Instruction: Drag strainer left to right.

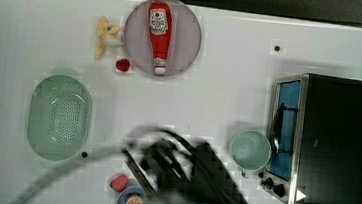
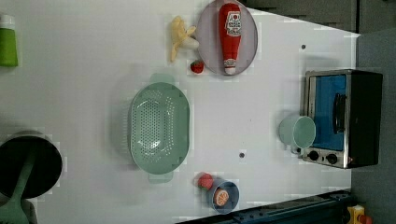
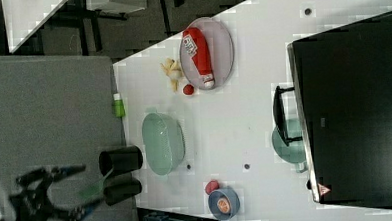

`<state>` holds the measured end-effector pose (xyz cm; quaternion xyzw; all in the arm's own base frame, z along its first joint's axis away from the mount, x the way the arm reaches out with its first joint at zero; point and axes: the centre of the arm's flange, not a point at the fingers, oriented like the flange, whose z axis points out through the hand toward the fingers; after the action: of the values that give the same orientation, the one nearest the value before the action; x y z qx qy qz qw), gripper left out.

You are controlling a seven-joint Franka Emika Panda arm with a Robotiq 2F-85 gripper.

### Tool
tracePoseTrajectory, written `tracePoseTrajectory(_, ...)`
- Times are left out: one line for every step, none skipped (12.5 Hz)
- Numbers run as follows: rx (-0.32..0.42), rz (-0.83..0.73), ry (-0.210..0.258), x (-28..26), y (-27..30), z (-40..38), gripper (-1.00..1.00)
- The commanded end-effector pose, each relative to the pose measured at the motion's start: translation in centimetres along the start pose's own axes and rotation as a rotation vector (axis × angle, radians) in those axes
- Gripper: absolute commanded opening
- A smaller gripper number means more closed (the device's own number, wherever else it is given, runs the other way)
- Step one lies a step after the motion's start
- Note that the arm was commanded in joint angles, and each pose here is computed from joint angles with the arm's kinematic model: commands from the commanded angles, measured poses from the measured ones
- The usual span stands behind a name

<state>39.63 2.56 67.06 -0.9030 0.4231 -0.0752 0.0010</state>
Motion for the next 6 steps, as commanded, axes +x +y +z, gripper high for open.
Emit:
tracePoseTrajectory(-0.135, 0.001, -0.057, -8.1, -9.2, 10.6, 1.00)
tracePoseTrajectory(-0.132, 0.036, -0.044, -10.3, -11.2, 12.3, 1.00)
tracePoseTrajectory(-0.122, 0.076, -0.036, -12.5, -13.3, 14.0, 1.00)
tracePoseTrajectory(-0.111, 0.125, -0.035, -14.5, -15.1, 15.7, 1.00)
tracePoseTrajectory(-0.101, 0.182, -0.041, -16.4, -16.7, 17.5, 1.00)
tracePoseTrajectory(-0.097, 0.245, -0.054, -18.1, -18.0, 19.4, 1.00)
